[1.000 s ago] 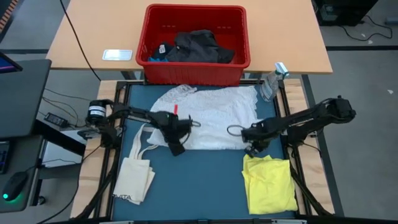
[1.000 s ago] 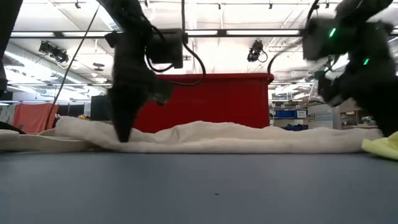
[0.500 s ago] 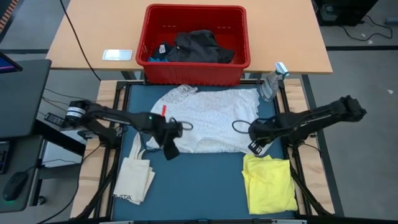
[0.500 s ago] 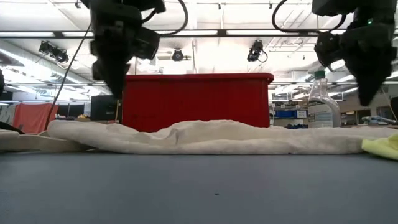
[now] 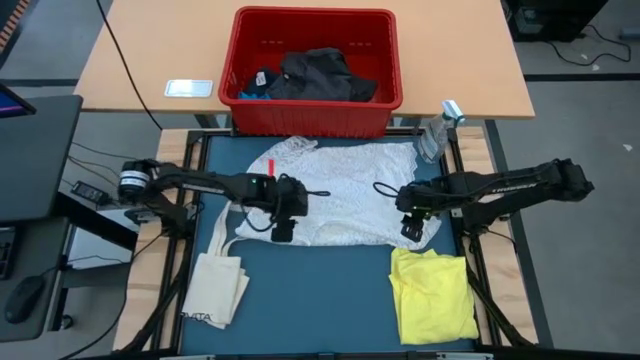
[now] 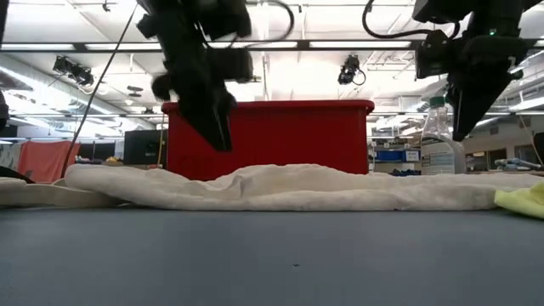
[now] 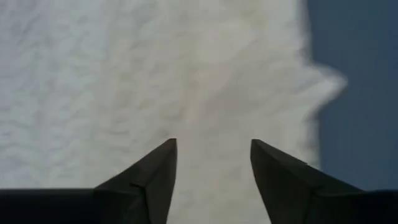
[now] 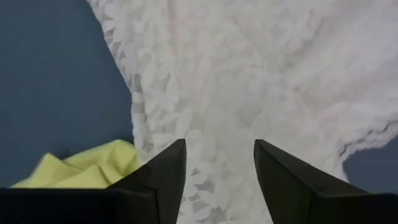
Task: Fold laundry
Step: Fold the white cloth
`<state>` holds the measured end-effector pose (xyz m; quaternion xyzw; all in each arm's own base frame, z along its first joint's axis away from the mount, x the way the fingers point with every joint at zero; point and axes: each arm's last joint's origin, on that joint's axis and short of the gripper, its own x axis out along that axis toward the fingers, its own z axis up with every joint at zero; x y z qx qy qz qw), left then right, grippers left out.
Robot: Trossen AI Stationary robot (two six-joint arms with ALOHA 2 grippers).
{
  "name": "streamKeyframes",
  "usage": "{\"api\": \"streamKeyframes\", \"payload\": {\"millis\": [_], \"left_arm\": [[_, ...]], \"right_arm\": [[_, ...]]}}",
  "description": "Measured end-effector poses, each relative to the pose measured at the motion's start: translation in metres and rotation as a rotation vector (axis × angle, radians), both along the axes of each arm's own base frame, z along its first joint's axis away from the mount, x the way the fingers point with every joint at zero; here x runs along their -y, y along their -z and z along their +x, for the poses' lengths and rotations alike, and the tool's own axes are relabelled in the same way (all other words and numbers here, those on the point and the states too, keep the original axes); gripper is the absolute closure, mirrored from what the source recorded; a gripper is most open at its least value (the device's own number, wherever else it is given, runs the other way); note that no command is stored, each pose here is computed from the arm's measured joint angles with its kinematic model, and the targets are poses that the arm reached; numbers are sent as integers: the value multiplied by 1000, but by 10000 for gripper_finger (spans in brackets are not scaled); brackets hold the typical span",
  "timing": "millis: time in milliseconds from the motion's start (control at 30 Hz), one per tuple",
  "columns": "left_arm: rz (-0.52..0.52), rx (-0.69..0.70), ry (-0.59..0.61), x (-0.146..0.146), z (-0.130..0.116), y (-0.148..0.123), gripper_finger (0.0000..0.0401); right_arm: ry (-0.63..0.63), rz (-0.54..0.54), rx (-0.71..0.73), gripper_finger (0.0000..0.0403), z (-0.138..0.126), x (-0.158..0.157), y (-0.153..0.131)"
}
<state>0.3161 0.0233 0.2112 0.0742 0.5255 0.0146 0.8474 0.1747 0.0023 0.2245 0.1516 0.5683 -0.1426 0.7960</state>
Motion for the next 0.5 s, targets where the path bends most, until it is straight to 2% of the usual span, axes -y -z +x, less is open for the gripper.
{"api": "streamKeyframes", "payload": {"millis": [100,200,300,500], "left_arm": [[0,-18,-20,-16,5,12,182],[-73,-51,-43,-33,6,23,192],[-139,-58,12,-45,5,30,214],[-175,-91,97,-62,-1,38,283]], "right_arm": [[-51,-20,-36,208,2,2,6],[-94,-36,-54,208,4,4,9],[-112,-47,-35,208,7,7,8],[-65,-8,-42,213,5,17,9]]}}
